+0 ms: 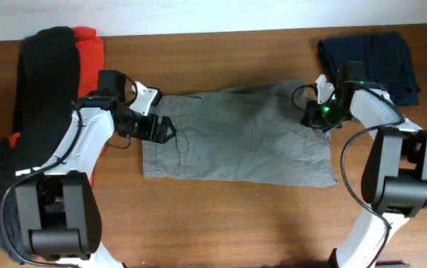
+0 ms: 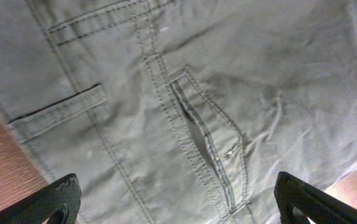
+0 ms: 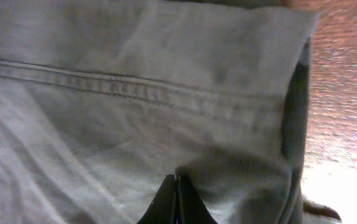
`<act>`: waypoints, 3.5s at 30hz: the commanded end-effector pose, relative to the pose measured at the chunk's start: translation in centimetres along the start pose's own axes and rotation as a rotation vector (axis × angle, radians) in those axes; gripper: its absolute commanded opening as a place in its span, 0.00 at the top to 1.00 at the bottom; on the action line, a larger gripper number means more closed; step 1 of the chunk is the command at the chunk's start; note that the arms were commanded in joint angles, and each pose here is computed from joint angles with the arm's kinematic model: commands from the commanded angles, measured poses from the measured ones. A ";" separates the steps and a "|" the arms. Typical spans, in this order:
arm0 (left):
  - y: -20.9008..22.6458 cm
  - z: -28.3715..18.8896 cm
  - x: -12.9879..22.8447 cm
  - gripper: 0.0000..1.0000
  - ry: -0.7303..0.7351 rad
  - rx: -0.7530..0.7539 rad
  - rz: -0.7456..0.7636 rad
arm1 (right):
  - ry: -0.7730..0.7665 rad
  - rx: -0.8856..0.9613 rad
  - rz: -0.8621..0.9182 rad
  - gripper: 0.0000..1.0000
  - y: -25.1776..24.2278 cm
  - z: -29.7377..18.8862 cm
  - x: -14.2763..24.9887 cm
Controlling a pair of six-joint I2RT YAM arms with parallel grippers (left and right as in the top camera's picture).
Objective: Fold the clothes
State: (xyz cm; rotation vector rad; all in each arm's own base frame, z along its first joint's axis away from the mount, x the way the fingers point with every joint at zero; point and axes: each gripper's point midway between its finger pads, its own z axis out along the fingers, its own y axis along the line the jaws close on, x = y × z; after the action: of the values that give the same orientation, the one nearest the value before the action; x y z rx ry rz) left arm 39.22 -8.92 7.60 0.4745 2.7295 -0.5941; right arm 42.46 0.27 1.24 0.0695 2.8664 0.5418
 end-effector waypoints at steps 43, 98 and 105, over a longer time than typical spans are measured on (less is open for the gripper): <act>6.5 6.6 3.8 1.00 0.141 0.159 -0.313 | 0.072 -0.019 0.022 0.96 -0.9 2.8 1.7; -17.6 -0.5 -12.6 1.00 -0.145 0.065 0.307 | 0.115 -0.108 0.001 0.96 6.6 5.1 2.3; -20.3 -0.4 -12.5 0.99 -0.149 0.098 0.354 | 0.114 -0.108 0.001 0.96 6.6 5.0 2.3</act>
State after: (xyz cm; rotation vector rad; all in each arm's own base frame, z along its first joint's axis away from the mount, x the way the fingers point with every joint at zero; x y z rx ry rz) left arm 43.34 -27.36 16.61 0.8431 2.4849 -0.6066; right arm 41.69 9.34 0.23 0.0079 2.8933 0.8310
